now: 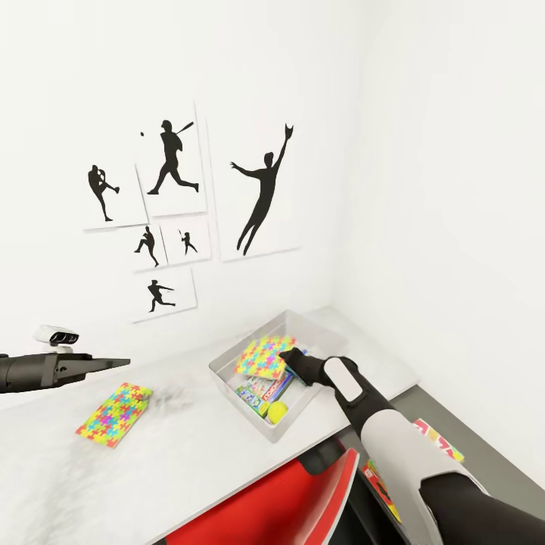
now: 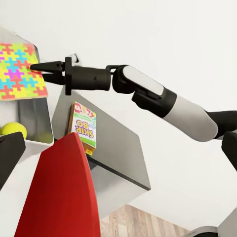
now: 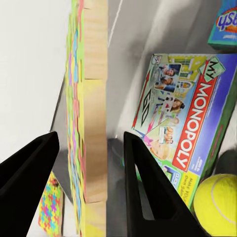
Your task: Put all the toys in the child's room - the three board games (two on the bed and one on the table), the two jigsaw puzzles on the table, and the tennis ball on the table - inside the toy box on the table in the child's room.
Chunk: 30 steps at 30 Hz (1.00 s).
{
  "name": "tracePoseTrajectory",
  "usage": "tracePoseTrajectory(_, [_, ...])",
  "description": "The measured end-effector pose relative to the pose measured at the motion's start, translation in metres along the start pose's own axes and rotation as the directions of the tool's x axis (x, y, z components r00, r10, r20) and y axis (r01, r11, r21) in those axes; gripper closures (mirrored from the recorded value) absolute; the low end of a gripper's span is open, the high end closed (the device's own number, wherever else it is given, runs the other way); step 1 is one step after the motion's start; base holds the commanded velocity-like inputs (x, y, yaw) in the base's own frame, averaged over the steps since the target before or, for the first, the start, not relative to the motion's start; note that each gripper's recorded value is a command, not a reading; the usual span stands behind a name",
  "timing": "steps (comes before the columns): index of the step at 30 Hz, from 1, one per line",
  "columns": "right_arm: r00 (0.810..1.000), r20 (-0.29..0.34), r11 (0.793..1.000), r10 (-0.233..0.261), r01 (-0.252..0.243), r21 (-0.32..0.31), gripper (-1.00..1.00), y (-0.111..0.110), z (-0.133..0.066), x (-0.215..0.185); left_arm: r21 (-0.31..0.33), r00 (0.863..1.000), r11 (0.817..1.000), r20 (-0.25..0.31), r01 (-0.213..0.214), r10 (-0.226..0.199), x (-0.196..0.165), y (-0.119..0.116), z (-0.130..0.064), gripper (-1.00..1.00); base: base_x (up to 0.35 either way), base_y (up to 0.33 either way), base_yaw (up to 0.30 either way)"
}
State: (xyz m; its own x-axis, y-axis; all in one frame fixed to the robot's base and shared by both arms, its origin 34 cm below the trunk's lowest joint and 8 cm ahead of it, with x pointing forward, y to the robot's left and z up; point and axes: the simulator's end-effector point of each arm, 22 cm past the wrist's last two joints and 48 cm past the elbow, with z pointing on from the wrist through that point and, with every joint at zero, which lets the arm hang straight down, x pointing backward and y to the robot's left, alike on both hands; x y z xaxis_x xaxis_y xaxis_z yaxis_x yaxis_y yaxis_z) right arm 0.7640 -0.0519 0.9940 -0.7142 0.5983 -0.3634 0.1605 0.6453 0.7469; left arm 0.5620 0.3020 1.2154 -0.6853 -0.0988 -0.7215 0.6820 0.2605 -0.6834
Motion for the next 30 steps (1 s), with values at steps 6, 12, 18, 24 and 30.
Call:
tracePoseTrajectory(6, [1.0,-0.02,0.999,0.01,-0.009,0.038,1.0,-0.001,0.005,0.014,0.0,1.0,1.0,0.0,0.0,0.0,0.0,0.0,0.0,-1.0,0.0,0.0,0.0])
tracePoseTrajectory(12, [1.0,-0.018,0.999,0.013,-0.012,0.042,1.0,-0.002,0.005,0.014,0.0,1.0,1.0,0.0,0.0,0.0,0.0,0.0,0.0,-1.0,0.0,0.0,0.0])
tracePoseTrajectory(18, [1.0,-0.017,0.999,0.014,-0.014,0.042,1.0,-0.003,0.005,0.014,0.0,1.0,1.0,0.0,0.001,-0.001,0.0,0.0,0.0,-1.0,0.0,0.0,0.0])
tracePoseTrajectory(24, [1.0,-0.016,0.999,0.014,-0.013,0.043,-1.0,-0.003,0.005,0.014,0.001,1.0,1.0,0.0,0.001,-0.001,0.0,0.0,0.0,-1.0,0.0,0.0,0.0])
tracePoseTrajectory(30, [1.0,-0.014,0.999,0.015,-0.015,0.042,-1.0,-0.003,0.005,0.013,0.001,1.0,1.0,0.0,0.001,-0.001,0.0,0.0,0.001,-1.0,0.0,0.0,0.0])
